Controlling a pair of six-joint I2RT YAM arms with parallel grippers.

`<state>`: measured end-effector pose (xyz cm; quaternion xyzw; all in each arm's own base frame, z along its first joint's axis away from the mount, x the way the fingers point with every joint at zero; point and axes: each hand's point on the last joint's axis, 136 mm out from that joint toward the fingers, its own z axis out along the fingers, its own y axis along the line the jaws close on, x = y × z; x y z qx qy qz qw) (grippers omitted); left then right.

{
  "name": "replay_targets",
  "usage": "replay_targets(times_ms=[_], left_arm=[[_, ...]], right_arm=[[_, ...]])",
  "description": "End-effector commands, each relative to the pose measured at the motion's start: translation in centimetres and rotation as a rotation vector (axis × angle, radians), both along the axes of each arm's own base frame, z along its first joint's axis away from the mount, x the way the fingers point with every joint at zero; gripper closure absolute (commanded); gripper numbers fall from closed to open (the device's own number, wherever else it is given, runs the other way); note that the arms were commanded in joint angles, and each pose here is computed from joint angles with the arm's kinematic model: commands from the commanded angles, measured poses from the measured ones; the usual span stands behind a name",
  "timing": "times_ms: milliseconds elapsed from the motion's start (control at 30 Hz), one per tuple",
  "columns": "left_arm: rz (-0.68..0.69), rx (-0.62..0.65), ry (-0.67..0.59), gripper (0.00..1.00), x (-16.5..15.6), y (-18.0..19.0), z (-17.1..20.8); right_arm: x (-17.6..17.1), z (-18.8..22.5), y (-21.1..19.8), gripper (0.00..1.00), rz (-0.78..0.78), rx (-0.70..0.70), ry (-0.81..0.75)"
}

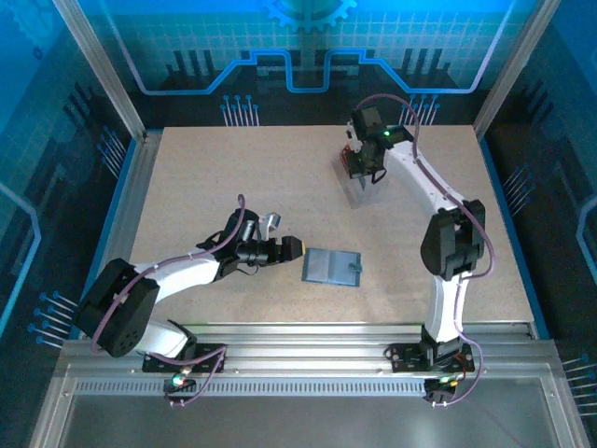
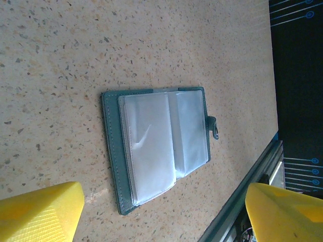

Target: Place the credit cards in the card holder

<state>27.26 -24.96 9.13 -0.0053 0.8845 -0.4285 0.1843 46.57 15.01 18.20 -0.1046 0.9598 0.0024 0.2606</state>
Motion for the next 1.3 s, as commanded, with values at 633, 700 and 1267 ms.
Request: replay_targets(times_ms=[633,700,1267], left_arm=[[-0.148,-0.12,-0.03,0.58,-1.2,-3.7,1.8],[-0.147,-0.122,-0.03,0.61,-1.2,-3.7,1.8],[-0.152,-0.081,0.084,0.77,-0.5,-4.4,-1.9]], right_arm=[[-16.7,-0.5,2.9,1.0,0.047,0.57,-0.075],[-17.8,-1.9,2.8,1.0,0.033,0.603,-0.059],[-20.7,-9.2,5.6,1.0,0.045,0.753,0.054]])
